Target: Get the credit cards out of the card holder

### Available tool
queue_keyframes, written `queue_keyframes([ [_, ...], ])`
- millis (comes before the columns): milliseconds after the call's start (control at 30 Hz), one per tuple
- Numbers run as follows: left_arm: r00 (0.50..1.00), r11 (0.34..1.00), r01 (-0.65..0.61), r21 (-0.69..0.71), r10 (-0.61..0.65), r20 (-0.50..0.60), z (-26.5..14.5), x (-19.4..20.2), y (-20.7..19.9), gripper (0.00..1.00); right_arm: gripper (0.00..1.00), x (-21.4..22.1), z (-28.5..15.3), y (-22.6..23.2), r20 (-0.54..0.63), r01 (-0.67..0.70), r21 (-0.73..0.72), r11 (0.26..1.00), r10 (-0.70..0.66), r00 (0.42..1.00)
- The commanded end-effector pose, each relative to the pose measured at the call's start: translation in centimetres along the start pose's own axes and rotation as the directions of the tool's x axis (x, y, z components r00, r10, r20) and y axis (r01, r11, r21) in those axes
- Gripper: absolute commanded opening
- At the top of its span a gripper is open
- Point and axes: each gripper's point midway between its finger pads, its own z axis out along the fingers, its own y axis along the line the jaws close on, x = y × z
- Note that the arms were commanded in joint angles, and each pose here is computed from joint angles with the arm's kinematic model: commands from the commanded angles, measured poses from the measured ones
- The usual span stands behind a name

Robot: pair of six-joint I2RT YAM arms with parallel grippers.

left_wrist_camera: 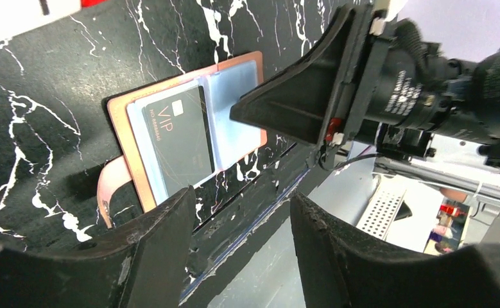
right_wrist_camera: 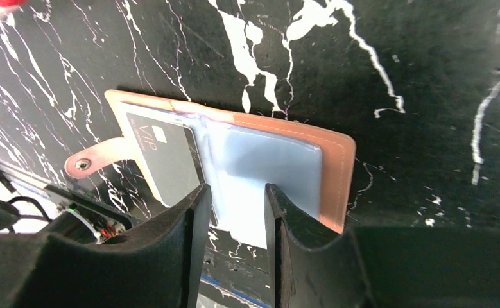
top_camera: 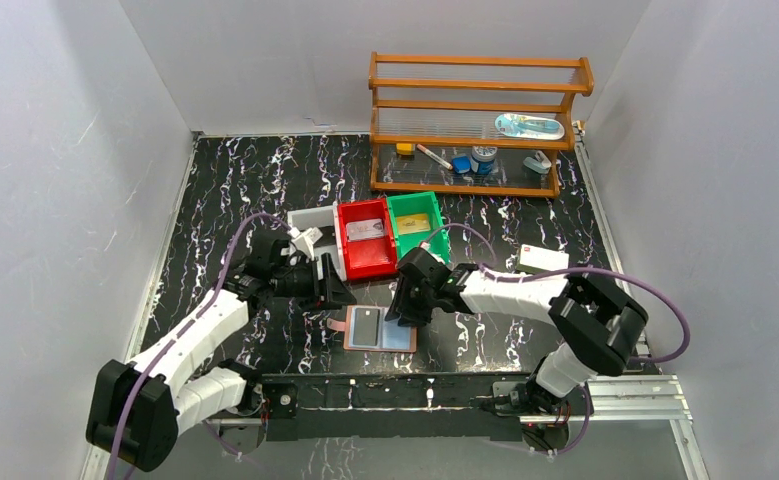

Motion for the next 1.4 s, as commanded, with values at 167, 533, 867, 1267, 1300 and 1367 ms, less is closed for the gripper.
queue_keyframes([
  [167,0.991,0.995,-0.092,-0.032,0.088,-0.104,1.5,2.1,-1.0,0.51,0.45,-1.6,-2.1,1.9,0.107,0.038,-0.064,0.997,-0.031,0.994],
  [533,0.998,0.980,-0.050,-0.191,0.057,0.031,0.7,0.9,1.4,0.48,0.49,-0.9,-3.7,6.8,0.096,0.112,-0.228,0.967,-0.092,0.991],
  [867,0.994,0.963,-0.062,-0.263,0.082,0.067,-0.5,-0.1,1.7,0.50,0.52,1.2,-0.9,5.8,-0.009,0.086,-0.193,0.977,-0.090,0.996],
  [1267,0.997,0.994,-0.054,-0.094,0.048,-0.065,1.5,1.5,-0.5,0.55,0.52,2.2,0.7,1.2,-0.045,0.012,-0.062,0.998,-0.015,0.999],
  [1300,0.996,0.994,-0.052,-0.093,0.045,-0.071,1.7,1.5,-0.5,0.55,0.52,2.2,0.7,1.2,-0.045,0.010,-0.069,0.998,-0.013,0.999],
  [1367,0.995,0.995,-0.053,-0.087,0.046,-0.084,1.8,1.5,-0.7,0.56,0.52,2.2,0.7,1.3,-0.047,0.006,-0.075,0.997,-0.010,0.999],
])
